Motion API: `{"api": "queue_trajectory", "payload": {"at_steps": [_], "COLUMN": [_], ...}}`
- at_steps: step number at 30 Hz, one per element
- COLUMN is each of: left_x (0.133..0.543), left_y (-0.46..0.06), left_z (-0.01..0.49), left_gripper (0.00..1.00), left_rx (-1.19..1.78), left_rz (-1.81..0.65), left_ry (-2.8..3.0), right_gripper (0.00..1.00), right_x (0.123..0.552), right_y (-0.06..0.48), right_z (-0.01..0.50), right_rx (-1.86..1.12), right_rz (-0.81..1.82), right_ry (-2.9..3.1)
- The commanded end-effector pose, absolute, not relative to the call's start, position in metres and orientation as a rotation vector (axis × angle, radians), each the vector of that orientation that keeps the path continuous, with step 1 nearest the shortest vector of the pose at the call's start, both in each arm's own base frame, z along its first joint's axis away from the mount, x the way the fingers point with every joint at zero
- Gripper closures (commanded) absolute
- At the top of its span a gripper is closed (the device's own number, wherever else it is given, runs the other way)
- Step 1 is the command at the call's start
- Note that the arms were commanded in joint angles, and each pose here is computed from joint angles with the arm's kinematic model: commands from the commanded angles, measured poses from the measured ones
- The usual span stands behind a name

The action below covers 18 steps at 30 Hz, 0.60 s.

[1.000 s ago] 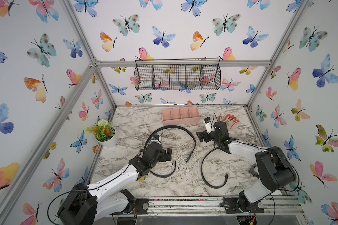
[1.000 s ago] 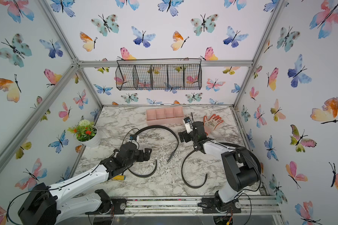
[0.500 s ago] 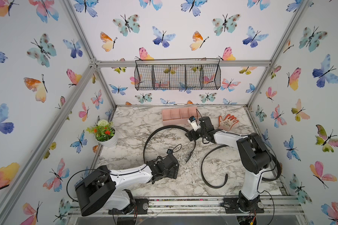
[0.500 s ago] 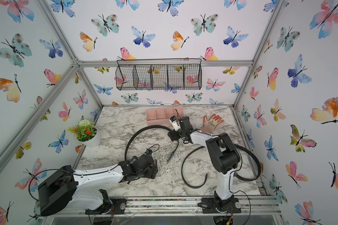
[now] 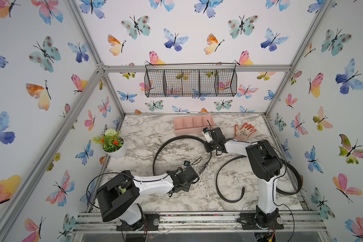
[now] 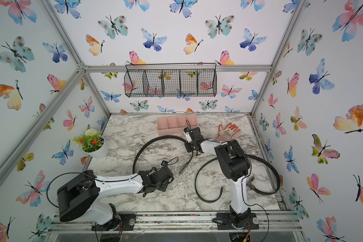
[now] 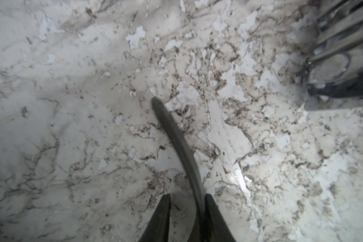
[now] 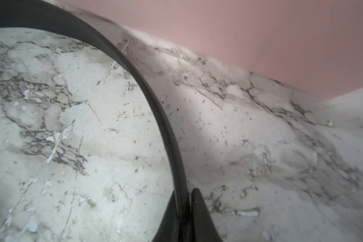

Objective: Place the belts into the storage roll
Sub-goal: Roll the belt at the center of the board.

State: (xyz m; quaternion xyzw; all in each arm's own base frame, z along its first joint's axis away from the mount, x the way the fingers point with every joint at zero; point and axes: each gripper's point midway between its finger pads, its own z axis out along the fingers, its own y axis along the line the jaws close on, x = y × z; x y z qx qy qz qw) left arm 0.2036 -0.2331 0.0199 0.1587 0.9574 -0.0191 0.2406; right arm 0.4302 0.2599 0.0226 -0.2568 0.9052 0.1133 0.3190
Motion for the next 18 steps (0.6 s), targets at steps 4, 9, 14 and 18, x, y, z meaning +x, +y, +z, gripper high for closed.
{"api": "queue_trajectory", "payload": {"at_steps": [4, 9, 14, 18], "left_x": [0.258, 0.292, 0.299, 0.287], "left_y": [-0.231, -0.259, -0.276, -0.256], "left_z": [0.040, 0.034, 0.049, 0.078], "left_gripper": [0.71, 0.73, 0.71, 0.29], "left_rx": [0.063, -0.160, -0.098, 0.071], "left_rz": [0.053, -0.238, -0.362, -0.269], "left_ry": [2.575, 2.641, 2.622, 2.561], "right_gripper": [0.87, 0.88, 0.87, 0.74], "right_x": [0.380, 0.325, 0.293, 0.296], "right_y": [0.258, 0.268, 0.265, 0.260], "right_z": [0.037, 0.035, 0.012, 0.019], "right_rx": [-0.419, -0.281, -0.222, -0.284], "right_rz": [0.532, 0.682, 0.761, 0.700], "right_ry": [2.457, 2.494, 2.550, 2.537]}}
